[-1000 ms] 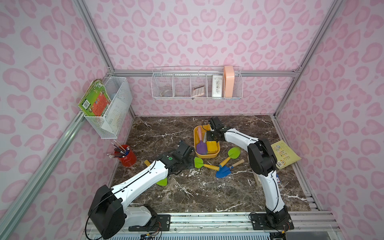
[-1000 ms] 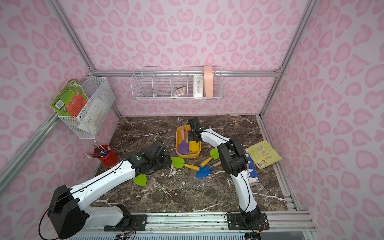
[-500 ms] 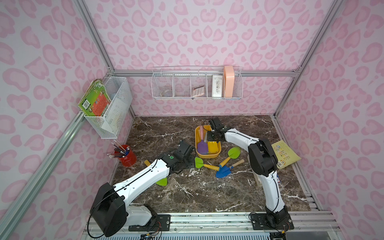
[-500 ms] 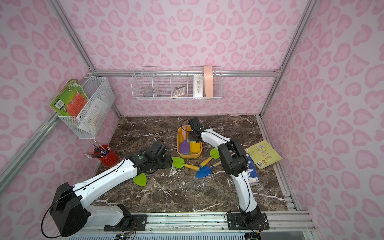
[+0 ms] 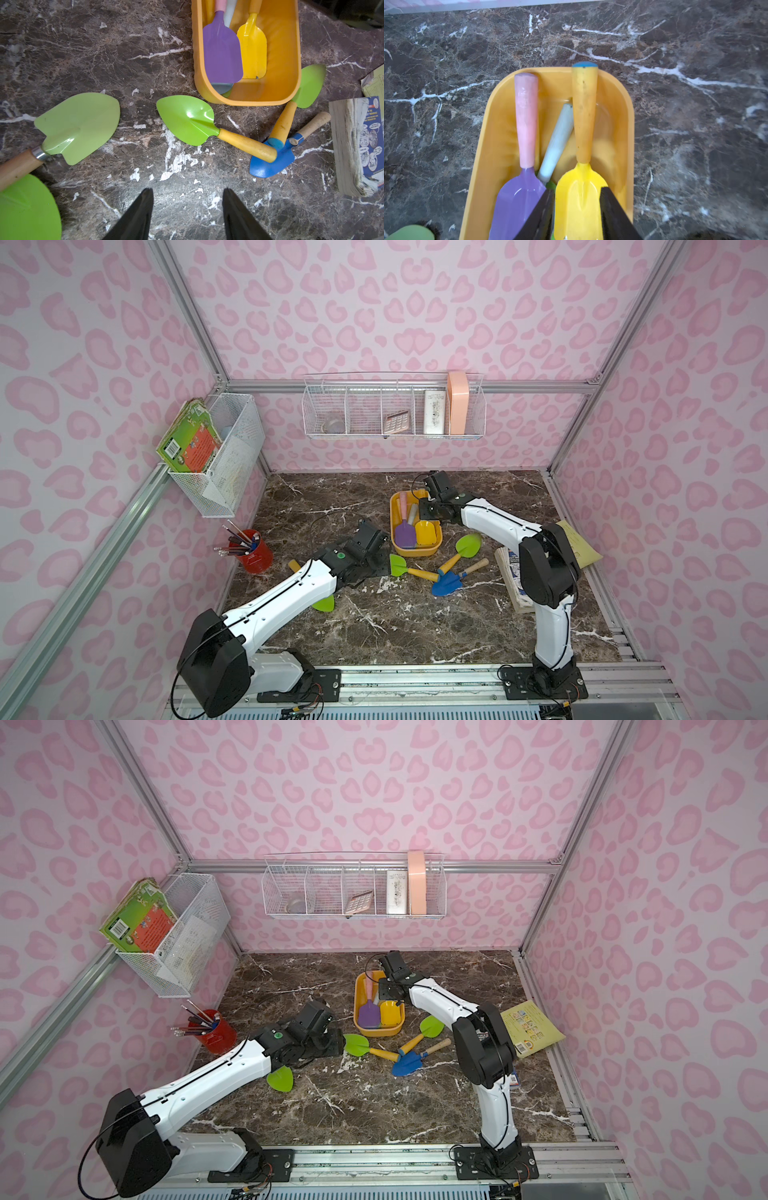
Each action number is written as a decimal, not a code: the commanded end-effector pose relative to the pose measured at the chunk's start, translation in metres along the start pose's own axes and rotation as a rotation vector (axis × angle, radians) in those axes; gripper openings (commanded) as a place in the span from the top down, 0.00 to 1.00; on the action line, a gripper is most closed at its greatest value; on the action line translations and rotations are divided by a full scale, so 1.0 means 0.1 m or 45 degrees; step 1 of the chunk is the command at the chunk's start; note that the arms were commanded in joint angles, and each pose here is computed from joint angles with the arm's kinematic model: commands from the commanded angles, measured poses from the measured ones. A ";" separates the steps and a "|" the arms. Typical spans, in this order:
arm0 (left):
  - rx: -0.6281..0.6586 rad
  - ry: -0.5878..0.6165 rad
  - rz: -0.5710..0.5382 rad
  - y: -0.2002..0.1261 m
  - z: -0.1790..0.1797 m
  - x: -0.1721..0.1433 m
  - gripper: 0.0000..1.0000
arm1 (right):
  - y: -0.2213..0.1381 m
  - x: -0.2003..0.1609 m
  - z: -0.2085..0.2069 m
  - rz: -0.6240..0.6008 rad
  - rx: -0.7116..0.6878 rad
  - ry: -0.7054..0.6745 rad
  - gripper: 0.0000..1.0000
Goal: Put the shovel into the storage box
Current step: Place the shovel in the storage box.
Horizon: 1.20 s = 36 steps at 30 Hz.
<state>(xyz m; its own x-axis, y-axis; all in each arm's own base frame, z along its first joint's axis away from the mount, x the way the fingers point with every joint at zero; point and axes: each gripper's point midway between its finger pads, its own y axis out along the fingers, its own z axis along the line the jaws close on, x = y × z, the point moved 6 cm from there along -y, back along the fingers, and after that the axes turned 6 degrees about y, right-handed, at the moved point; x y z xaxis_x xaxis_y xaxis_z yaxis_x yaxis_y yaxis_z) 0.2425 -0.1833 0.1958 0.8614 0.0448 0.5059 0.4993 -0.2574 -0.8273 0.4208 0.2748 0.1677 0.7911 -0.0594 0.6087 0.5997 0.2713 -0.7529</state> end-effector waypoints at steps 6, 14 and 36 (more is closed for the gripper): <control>-0.003 -0.005 -0.018 -0.08 0.02 0.00 0.42 | 0.24 -0.01 -0.07 0.019 -0.057 -0.014 0.57; 0.034 -0.009 -0.020 -0.09 0.10 -0.05 0.42 | 0.63 0.14 -0.17 0.045 -0.118 0.012 0.59; 0.044 0.000 -0.007 0.00 0.08 -0.05 0.43 | 0.57 0.07 -0.10 0.094 -0.114 0.018 0.78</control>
<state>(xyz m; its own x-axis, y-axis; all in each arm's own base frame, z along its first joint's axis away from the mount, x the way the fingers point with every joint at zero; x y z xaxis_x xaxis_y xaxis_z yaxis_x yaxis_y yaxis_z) 0.2385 -0.1766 0.1932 0.8577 0.0451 0.5122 0.5075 -0.2338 -0.8293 0.4661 0.2822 0.1173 0.8394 -0.0517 0.5411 0.5392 0.2052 -0.8168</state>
